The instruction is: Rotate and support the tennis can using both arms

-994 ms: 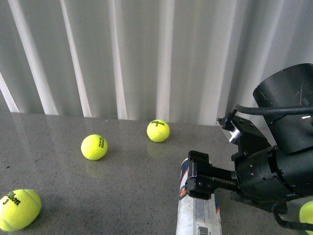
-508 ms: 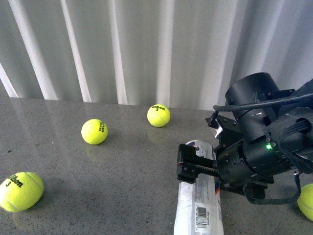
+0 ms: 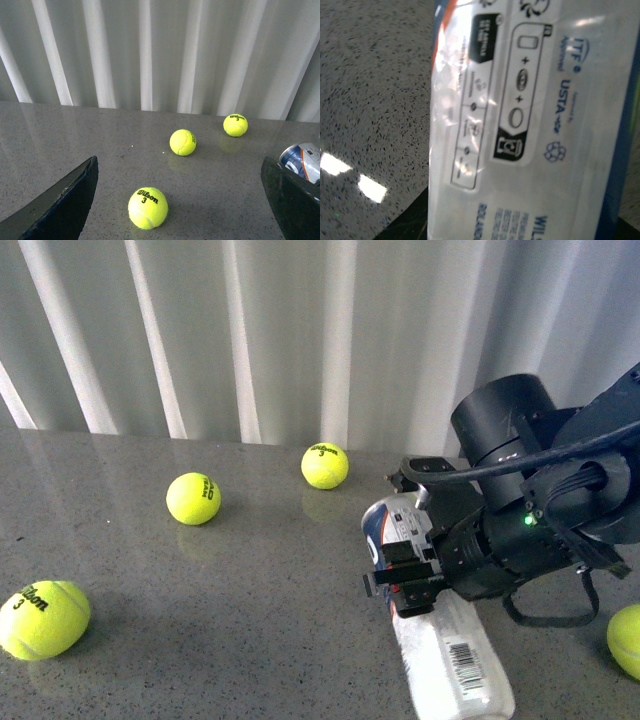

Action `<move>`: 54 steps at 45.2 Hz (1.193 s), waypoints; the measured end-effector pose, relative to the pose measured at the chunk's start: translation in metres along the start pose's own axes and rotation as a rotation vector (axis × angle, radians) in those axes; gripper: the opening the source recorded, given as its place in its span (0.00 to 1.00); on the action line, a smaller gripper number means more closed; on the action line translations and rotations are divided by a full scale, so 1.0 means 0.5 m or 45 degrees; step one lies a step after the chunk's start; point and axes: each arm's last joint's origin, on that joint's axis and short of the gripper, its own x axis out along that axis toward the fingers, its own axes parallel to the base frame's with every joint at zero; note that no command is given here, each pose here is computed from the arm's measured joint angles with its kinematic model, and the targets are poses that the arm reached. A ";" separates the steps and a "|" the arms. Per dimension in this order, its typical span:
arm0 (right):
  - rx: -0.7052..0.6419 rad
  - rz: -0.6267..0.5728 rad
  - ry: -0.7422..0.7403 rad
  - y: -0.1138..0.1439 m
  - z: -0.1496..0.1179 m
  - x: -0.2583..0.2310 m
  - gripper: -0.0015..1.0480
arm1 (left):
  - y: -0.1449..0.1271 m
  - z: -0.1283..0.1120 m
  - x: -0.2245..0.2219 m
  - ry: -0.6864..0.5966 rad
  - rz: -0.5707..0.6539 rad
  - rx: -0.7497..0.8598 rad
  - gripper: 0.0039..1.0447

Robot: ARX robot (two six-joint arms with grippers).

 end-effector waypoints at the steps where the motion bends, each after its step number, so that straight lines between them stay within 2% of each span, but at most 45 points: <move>1: -0.069 0.004 -0.017 0.001 0.004 -0.007 0.45 | 0.000 0.000 0.000 0.000 0.000 0.000 0.94; 5: -0.332 0.025 -0.074 0.005 0.019 -0.029 0.38 | 0.000 0.000 0.000 0.000 0.000 0.000 0.94; 6: -0.353 0.029 -0.084 0.006 0.022 -0.033 0.37 | 0.000 0.000 0.000 0.000 0.000 0.000 0.94; 7: -0.461 0.035 -0.106 0.007 0.028 -0.041 0.35 | 0.000 0.000 0.000 0.000 0.000 0.000 0.94; 10: -0.638 0.056 -0.150 0.011 0.040 -0.054 0.32 | 0.000 0.000 0.000 0.000 0.000 0.000 0.94; 12: -0.859 0.091 -0.185 0.017 0.054 -0.066 0.28 | 0.000 0.000 0.000 0.000 0.000 0.000 0.94; 15: -1.010 0.105 -0.197 0.022 0.064 -0.070 0.25 | 0.000 0.000 0.000 0.000 0.000 0.000 0.94; 16: -1.111 0.108 -0.205 0.025 0.069 -0.072 0.23 | 0.000 0.000 0.000 0.000 0.000 0.000 0.94; 17: -1.131 0.110 -0.206 0.026 0.071 -0.072 0.23 | 0.000 0.000 0.000 0.000 0.000 0.000 0.94; 23: -1.533 0.133 -0.213 0.036 0.077 -0.058 0.16 | 0.000 0.000 0.000 0.000 0.000 0.000 0.94; 29: -1.770 0.176 -0.172 0.036 0.060 -0.026 0.13 | 0.000 0.000 0.000 0.000 0.000 0.000 0.94; 35: -1.834 0.242 -0.097 0.029 0.027 0.024 0.11 | 0.000 0.000 0.000 0.000 0.000 0.000 0.94; 44: -1.836 0.212 -0.126 0.026 0.016 0.042 0.11 | 0.000 0.000 0.000 0.000 0.000 0.000 0.94; 49: -1.821 0.235 -0.108 0.026 0.007 0.042 0.24 | 0.000 0.000 0.000 0.000 0.000 0.000 0.94; 54: -1.775 0.283 -0.095 0.030 -0.013 0.044 0.44 | 0.000 0.000 0.000 0.000 0.000 0.000 0.94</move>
